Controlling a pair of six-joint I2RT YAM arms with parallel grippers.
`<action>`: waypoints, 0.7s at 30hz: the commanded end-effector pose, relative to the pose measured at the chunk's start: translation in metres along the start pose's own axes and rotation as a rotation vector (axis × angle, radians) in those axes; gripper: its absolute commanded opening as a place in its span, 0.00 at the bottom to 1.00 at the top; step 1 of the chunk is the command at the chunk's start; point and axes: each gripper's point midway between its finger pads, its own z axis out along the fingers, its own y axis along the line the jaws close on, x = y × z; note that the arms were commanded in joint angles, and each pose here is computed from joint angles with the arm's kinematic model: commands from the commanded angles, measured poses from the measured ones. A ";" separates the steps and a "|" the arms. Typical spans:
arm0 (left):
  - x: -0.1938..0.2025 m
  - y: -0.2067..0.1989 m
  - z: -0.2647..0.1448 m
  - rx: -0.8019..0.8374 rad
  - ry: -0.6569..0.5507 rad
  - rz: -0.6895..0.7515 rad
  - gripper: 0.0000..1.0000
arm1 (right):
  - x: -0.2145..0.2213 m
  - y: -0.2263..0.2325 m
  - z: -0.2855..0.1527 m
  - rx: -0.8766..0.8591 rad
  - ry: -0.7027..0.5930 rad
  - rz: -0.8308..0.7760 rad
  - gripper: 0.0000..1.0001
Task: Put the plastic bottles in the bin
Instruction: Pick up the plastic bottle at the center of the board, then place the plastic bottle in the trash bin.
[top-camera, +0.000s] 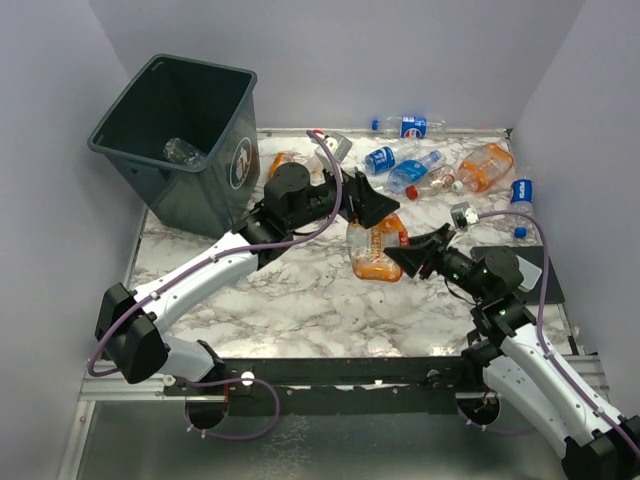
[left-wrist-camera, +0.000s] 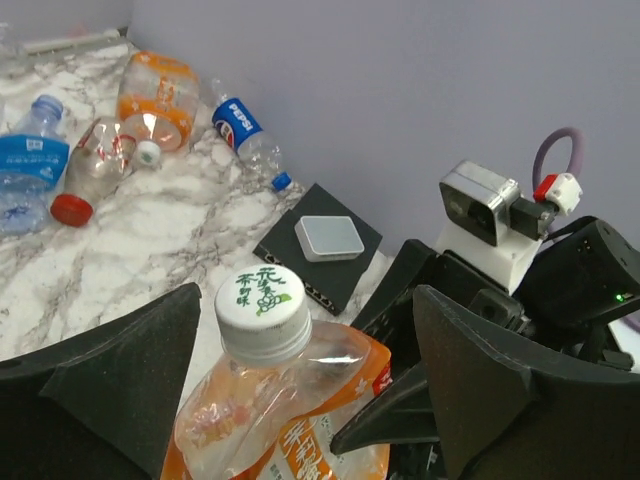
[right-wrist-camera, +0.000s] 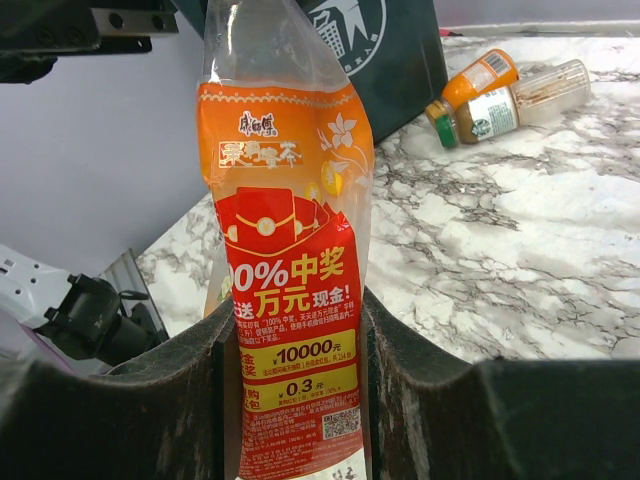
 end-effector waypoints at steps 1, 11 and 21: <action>0.000 -0.010 -0.001 0.037 0.042 0.010 0.84 | 0.003 0.000 0.001 -0.007 0.006 -0.014 0.31; 0.006 0.004 0.003 -0.026 0.060 0.013 0.43 | 0.009 -0.003 0.001 0.003 0.020 -0.002 0.33; -0.003 0.026 0.000 -0.144 0.026 0.093 0.00 | 0.014 -0.011 0.005 0.061 0.073 0.088 1.00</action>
